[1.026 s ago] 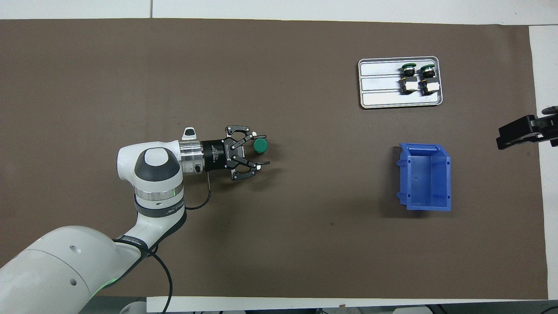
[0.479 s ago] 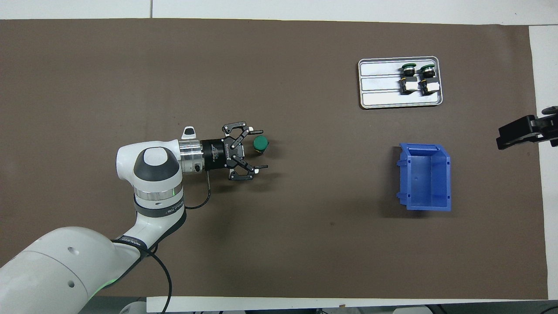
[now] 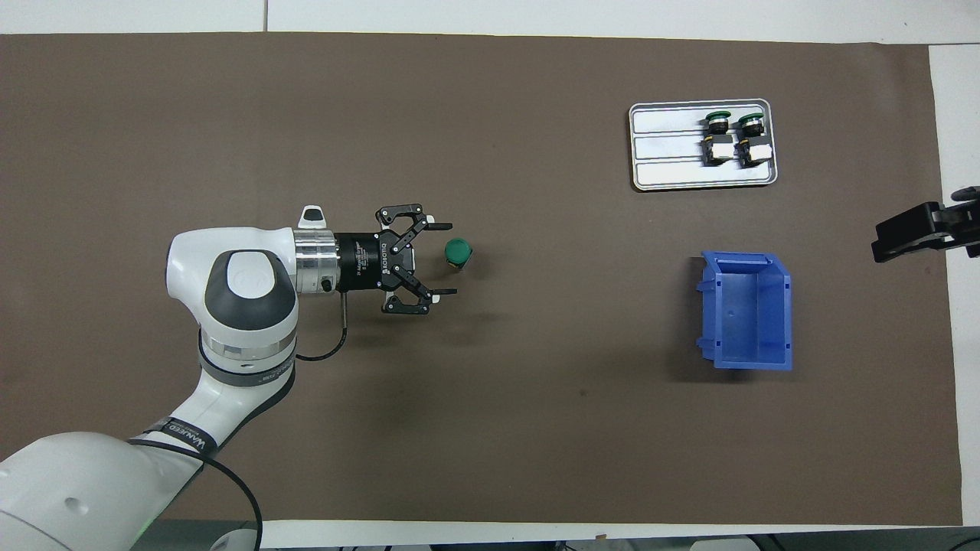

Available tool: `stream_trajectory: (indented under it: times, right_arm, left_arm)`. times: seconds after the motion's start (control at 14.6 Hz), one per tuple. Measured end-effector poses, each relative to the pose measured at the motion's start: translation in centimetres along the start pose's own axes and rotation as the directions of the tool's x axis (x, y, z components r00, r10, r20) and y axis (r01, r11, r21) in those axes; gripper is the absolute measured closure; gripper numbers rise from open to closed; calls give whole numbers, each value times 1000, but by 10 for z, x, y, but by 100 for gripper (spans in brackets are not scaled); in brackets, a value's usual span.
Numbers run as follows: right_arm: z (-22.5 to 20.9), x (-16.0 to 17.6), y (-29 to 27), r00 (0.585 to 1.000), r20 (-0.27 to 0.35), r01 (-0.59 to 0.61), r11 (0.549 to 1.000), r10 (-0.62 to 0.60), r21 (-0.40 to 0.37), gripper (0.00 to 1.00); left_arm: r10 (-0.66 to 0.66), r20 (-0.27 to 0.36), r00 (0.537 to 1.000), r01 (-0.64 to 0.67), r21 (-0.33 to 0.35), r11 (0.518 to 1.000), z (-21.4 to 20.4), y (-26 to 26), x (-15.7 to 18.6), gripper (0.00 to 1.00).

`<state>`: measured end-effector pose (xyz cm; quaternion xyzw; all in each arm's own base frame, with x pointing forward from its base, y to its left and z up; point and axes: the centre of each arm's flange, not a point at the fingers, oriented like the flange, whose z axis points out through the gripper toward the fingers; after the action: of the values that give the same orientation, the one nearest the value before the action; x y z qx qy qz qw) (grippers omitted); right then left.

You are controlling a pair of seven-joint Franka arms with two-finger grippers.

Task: Place and press button with both arms
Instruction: 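Open the left gripper and draw it back from the button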

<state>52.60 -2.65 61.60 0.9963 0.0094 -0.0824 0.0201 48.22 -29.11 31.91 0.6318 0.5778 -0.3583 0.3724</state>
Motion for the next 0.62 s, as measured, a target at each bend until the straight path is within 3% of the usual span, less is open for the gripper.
stream_trajectory:
  times: [0.62]
  right_arm:
    - [0, 0, 0, 1000, 0, 0, 1000, 0, 0, 0]
  left_arm:
    - [145, -229, 963, -131, 73, 989, -80, 21, -29, 0]
